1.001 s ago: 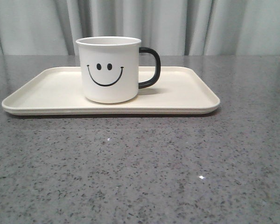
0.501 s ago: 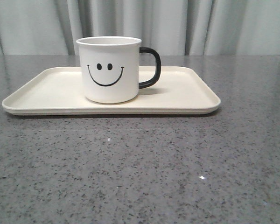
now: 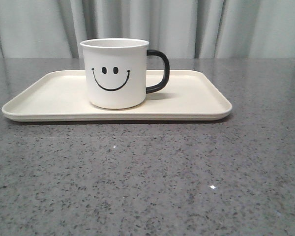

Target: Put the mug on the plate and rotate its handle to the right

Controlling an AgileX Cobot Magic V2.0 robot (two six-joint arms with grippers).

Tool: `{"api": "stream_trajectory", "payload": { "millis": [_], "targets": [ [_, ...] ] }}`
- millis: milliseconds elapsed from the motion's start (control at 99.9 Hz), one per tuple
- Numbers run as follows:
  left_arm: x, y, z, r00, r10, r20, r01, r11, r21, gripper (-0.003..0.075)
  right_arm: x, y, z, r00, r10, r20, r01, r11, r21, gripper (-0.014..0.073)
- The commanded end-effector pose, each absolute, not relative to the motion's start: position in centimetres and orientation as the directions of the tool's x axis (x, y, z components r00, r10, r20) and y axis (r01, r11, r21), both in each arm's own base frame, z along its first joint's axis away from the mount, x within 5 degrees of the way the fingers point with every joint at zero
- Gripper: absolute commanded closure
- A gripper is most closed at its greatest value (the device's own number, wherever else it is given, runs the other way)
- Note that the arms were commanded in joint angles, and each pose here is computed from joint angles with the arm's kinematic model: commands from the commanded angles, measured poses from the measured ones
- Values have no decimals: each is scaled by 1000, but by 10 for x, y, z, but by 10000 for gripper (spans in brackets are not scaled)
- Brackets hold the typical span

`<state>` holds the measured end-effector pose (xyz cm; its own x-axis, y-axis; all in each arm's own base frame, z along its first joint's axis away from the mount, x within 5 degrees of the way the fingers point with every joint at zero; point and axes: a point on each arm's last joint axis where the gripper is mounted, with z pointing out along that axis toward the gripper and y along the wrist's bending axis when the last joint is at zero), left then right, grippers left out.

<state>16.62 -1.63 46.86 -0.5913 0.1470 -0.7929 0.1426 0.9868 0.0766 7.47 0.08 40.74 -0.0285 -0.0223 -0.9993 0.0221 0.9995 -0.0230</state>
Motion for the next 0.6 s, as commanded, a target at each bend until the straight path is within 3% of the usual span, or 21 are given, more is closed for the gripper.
{"api": "stream_trajectory", "payload": {
  "millis": [0, 220, 380, 591],
  "targets": [
    [171, -17, 477, -535, 128, -835, 133, 989, 67, 740, 74, -2, 421, 59, -31, -998, 54, 998, -28, 714],
    [178, -16, 476, -523, 139, -841, 122, 989, 87, 740, 74, -2, 421, 59, -31, -998, 54, 998, -28, 714],
    [163, -16, 473, -342, 120, -932, 115, 990, 86, 740, 74, -2, 421, 59, -31, -998, 54, 998, -28, 714],
    [115, -15, 404, -48, -3, -999, 132, 991, -10, 740, 74, -2, 421, 59, -31, -998, 54, 998, -28, 714]
  ]
}}
